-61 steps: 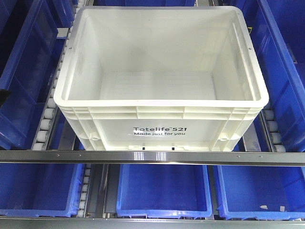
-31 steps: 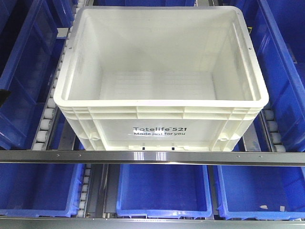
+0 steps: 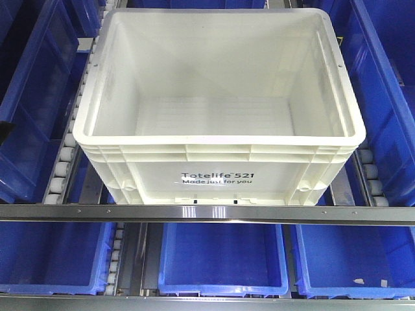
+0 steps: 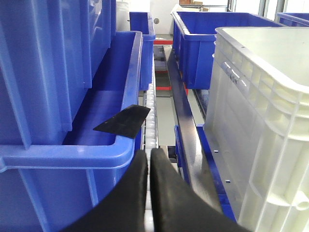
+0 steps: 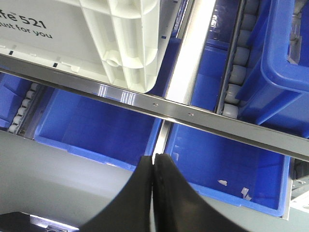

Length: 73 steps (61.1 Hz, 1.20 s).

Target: Move bin from left to right shelf

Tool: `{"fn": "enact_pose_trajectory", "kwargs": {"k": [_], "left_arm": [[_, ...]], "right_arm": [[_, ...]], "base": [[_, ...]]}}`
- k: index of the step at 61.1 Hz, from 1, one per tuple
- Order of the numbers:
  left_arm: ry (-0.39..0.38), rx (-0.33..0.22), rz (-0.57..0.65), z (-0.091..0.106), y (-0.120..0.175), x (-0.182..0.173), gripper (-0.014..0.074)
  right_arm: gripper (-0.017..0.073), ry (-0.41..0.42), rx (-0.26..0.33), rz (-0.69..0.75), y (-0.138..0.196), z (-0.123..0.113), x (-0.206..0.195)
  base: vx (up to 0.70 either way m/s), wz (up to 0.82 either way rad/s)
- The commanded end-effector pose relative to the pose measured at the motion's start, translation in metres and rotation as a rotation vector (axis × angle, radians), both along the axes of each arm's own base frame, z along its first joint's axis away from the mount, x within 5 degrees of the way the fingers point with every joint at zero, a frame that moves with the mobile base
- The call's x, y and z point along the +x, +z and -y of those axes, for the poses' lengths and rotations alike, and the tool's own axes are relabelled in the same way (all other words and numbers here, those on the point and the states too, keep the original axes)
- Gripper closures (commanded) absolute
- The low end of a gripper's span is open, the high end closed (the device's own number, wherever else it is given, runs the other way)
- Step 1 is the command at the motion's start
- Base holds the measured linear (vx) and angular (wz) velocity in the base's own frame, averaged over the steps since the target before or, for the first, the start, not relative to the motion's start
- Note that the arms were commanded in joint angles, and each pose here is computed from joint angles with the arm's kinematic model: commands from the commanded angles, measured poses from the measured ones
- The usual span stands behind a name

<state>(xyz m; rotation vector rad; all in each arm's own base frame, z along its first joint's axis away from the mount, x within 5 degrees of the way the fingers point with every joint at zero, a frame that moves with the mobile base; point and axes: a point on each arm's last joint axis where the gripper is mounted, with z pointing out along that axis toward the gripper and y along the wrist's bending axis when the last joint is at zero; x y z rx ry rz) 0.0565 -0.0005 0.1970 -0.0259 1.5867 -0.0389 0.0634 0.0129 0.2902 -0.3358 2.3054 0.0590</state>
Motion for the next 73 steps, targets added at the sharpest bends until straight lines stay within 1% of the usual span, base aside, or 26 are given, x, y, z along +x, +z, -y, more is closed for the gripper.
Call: {"fn": "enact_pose_trajectory", "kwargs": {"k": [1,4,9,13,19,26,31,39,55,62,73], "left_arm": [[0.001,-0.011,0.097,0.0,0.013,-0.002,0.0603],[0.001,-0.011,0.097,0.0,0.013,-0.002,0.0603],[0.001,-0.011,0.097,0.0,0.013,-0.002,0.0603],[0.001,-0.011,0.097,0.0,0.013,-0.002,0.0603],[0.001,-0.011,0.097,0.0,0.013,-0.002,0.0603],[0.001,-0.011,0.097,0.0,0.013,-0.002,0.0603],[0.001,-0.011,0.097,0.0,0.013,-0.002,0.0603],[0.001,-0.011,0.097,0.0,0.013,-0.002,0.0603],[0.001,-0.011,0.097,0.0,0.013,-0.002,0.0603],[0.001,-0.011,0.097,0.0,0.013,-0.002,0.0603],[0.001,-0.011,0.097,0.0,0.013,-0.002,0.0603]], "right_arm": [[0.0566,0.01,0.004,0.072,0.01,-0.001,0.004],[0.0566,0.014,0.006,0.1,0.01,0.0,0.002],[0.0566,-0.004,0.051,0.219,0.006,0.001,-0.001],[0.0566,-0.057,0.081,0.333,-0.004,0.004,-0.003],[0.0566,-0.174,0.108,0.507,-0.029,0.011,-0.004],[0.0566,-0.281,0.111,0.691,-0.051,0.017,-0.006],[0.0566,-0.313,0.104,0.799,-0.065,0.019,-0.006],[0.0566,-0.307,0.115,0.924,-0.081,0.019,-0.007],[0.0566,-0.297,0.12,0.936,-0.081,0.018,-0.009],[0.0566,-0.269,0.127,0.934,-0.081,0.016,-0.008],[0.0566,-0.269,0.127,0.934,-0.081,0.016,-0.008]], "base": [[0.0,0.0],[0.0,0.0],[0.0,0.0],[0.0,0.0],[0.0,0.0],[0.0,0.0],[0.0,0.0],[0.0,0.0],[0.0,0.0],[0.0,0.0],[0.0,0.0]]}}
